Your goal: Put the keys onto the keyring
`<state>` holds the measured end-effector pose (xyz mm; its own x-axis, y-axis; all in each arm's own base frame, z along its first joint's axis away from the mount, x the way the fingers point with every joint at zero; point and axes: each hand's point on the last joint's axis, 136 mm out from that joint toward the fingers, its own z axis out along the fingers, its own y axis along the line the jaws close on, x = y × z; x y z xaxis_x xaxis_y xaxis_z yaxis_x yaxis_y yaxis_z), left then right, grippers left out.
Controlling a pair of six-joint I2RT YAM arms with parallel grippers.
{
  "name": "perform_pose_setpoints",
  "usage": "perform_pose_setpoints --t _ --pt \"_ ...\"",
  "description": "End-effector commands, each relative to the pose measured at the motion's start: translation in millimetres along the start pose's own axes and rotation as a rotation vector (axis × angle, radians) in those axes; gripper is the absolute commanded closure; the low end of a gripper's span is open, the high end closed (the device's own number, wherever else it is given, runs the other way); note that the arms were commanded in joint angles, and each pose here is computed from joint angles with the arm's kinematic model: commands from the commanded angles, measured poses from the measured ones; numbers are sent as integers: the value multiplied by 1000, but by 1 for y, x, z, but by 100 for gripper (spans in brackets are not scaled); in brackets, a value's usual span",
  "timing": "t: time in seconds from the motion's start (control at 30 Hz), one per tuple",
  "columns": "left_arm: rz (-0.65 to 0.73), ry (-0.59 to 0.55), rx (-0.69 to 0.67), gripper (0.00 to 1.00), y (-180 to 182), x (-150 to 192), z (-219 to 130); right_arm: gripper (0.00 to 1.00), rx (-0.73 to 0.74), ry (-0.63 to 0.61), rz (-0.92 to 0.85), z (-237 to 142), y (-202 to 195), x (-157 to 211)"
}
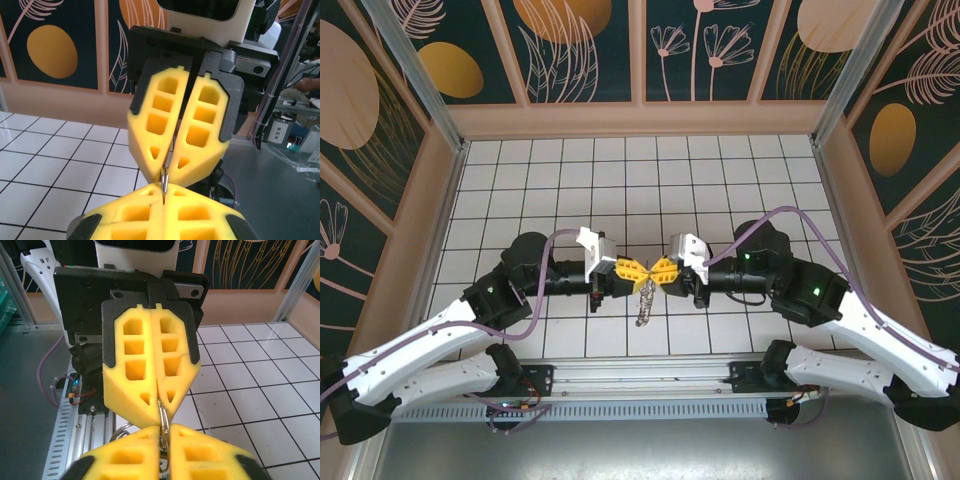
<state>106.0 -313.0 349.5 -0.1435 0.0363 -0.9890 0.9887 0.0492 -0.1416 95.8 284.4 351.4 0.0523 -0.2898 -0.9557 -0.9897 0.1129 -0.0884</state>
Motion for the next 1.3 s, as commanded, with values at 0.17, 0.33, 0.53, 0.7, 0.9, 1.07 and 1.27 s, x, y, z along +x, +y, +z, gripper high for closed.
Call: perform_pose_setpoints --t 0.17,0.33,0.53,0.7,0.9,1.07,1.27 --pt "34 -19 40 100 -9 -21 4 100 97 17 -29 0 -18 0" --pt "60 207 -43 91 9 5 7 100 129 126 -44 9 -29 13" --pt "73 394 -72 87 24 31 12 100 126 216 -51 18 -34 27" --pt "64 415 -38 100 25 40 20 100 132 246 -53 20 -36 32" --pt "51 260 9 100 13 21 24 100 135 216 -57 18 -35 32" --pt "57 45 45 100 -2 -22 17 100 131 112 -44 13 -29 25" --pt "44 -66 62 100 -11 -35 8 92 111 65 -15 13 -23 29"
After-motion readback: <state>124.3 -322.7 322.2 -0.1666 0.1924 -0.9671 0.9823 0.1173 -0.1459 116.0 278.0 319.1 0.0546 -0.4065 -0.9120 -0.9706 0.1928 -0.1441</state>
